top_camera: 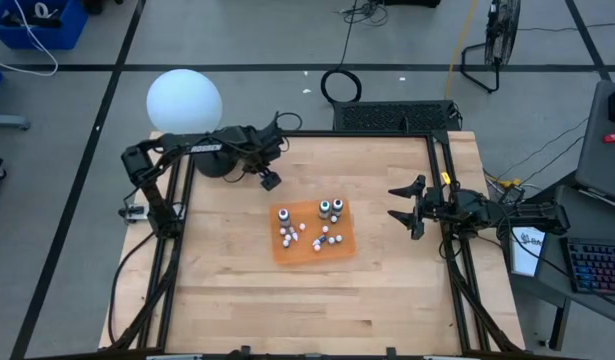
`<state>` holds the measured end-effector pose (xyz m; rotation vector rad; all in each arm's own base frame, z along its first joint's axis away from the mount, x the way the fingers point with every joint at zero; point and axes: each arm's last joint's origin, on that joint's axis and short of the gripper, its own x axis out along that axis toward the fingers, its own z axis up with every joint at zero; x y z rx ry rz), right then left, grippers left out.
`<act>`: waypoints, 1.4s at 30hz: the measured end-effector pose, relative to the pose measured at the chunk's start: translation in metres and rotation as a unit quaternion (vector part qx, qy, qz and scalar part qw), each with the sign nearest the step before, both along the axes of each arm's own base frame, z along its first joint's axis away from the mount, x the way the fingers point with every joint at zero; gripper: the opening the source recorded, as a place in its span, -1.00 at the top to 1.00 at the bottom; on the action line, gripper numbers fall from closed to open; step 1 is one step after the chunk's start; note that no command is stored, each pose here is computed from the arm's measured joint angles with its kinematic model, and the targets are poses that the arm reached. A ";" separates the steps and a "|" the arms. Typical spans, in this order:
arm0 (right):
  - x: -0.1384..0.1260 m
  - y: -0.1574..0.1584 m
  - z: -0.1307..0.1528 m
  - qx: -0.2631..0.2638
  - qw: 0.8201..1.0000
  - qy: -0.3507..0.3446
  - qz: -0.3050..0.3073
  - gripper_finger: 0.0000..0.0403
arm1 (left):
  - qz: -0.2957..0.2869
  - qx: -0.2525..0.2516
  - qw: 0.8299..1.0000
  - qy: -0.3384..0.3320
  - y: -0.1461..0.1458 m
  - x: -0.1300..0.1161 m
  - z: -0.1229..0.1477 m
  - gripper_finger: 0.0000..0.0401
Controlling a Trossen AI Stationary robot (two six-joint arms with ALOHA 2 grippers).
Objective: Pick & Place food coloring
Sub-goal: Put the large blue food coloring bottle into the orange bin
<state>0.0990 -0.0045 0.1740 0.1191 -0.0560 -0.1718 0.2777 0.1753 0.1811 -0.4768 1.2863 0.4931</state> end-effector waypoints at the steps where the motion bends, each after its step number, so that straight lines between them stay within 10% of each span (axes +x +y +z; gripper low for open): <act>1: 0.000 0.000 0.000 0.000 1.000 0.000 0.000 -0.45 | -0.001 -0.002 1.000 0.003 -0.001 -0.001 0.001 -0.86; 6: 0.000 0.000 0.000 0.000 1.000 0.000 0.000 -0.45 | -0.008 0.000 1.000 0.009 -0.001 -0.003 0.002 -0.70; 16: 0.000 0.000 0.000 0.000 1.000 0.000 0.000 -0.45 | -0.016 -0.008 1.000 0.017 -0.002 -0.003 0.005 0.31; 34: 0.000 0.000 0.000 0.000 1.000 0.000 0.000 -0.45 | -0.143 0.040 0.985 -0.091 -0.088 0.047 0.128 0.32; 42: 0.000 0.000 0.000 0.000 1.000 0.000 0.000 -0.45 | -0.215 0.060 0.971 -0.090 -0.149 0.066 0.125 0.32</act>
